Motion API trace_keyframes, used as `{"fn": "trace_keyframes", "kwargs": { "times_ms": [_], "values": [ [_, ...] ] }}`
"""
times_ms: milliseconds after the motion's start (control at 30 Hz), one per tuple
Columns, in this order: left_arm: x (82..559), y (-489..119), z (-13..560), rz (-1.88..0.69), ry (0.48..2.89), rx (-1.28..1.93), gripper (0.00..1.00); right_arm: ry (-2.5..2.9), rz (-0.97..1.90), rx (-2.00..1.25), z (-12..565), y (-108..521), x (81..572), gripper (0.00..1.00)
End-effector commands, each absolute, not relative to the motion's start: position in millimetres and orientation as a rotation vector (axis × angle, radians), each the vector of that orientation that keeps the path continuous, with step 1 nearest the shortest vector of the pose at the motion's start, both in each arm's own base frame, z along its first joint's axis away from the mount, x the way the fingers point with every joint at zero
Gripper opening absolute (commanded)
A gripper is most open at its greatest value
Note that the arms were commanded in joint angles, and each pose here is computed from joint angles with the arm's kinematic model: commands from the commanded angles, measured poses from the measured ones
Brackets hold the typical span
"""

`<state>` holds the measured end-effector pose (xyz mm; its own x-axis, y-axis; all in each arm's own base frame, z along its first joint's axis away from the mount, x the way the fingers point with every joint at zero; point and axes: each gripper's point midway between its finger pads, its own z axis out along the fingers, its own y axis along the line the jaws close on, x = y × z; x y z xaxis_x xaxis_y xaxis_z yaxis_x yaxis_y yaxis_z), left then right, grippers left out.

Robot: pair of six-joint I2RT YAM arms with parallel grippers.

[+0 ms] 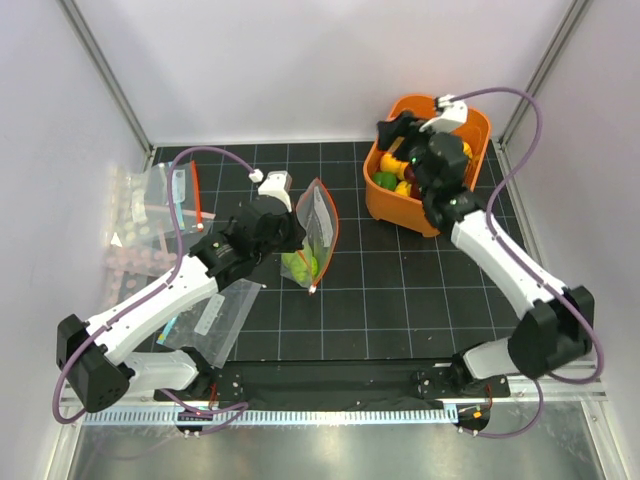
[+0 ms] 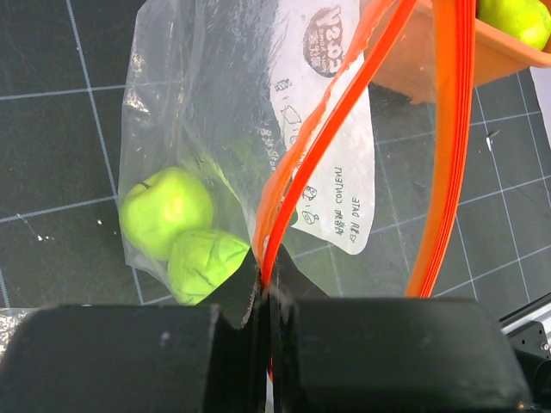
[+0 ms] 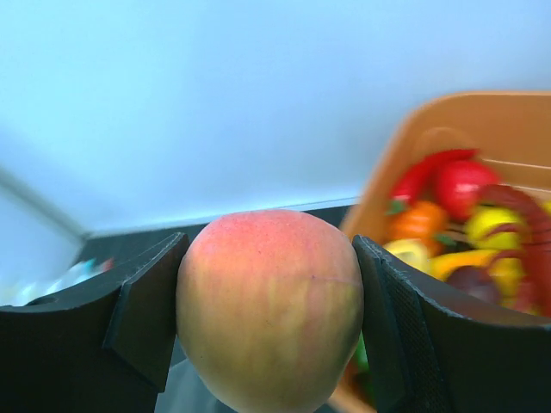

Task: Place the food in the zip-top bag and seal the zipper
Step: Pick up the fake fruit from the bin, then place the fake fruit in the zipper food storage bag.

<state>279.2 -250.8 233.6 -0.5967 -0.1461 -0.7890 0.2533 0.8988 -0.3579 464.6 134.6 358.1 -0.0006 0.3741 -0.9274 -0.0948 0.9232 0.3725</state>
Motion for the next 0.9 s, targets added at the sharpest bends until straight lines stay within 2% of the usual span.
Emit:
{"fn": "trace_keyframes", "kwargs": {
  "times_ms": [0, 233, 300, 467, 700, 867],
  "values": [
    [285, -254, 258, -0.575, 2.077, 0.077, 0.0, 1.408, 0.456, 0.13, 403, 168, 423, 0.4],
    [289, -246, 258, -0.52, 2.068, 0.059, 0.0, 1.435, 0.629, -0.059, 410, 254, 344, 0.37],
    [290, -246, 256, -0.509, 2.075, 0.06, 0.0, 1.438, 0.664, -0.09, 409, 261, 322, 0.36],
    [289, -251, 254, -0.525, 2.09, 0.079, 0.0, 1.501, 0.741, -0.204, 367, 287, 272, 0.36],
    [284, -260, 256, -0.589, 2.093, 0.109, 0.0, 1.557, 0.725, -0.232, 302, 292, 271, 0.36],
    [265, -291, 263, -0.793, 2.092, 0.251, 0.0, 1.603, 0.72, -0.273, 298, 302, 271, 0.36]
  ]
}}
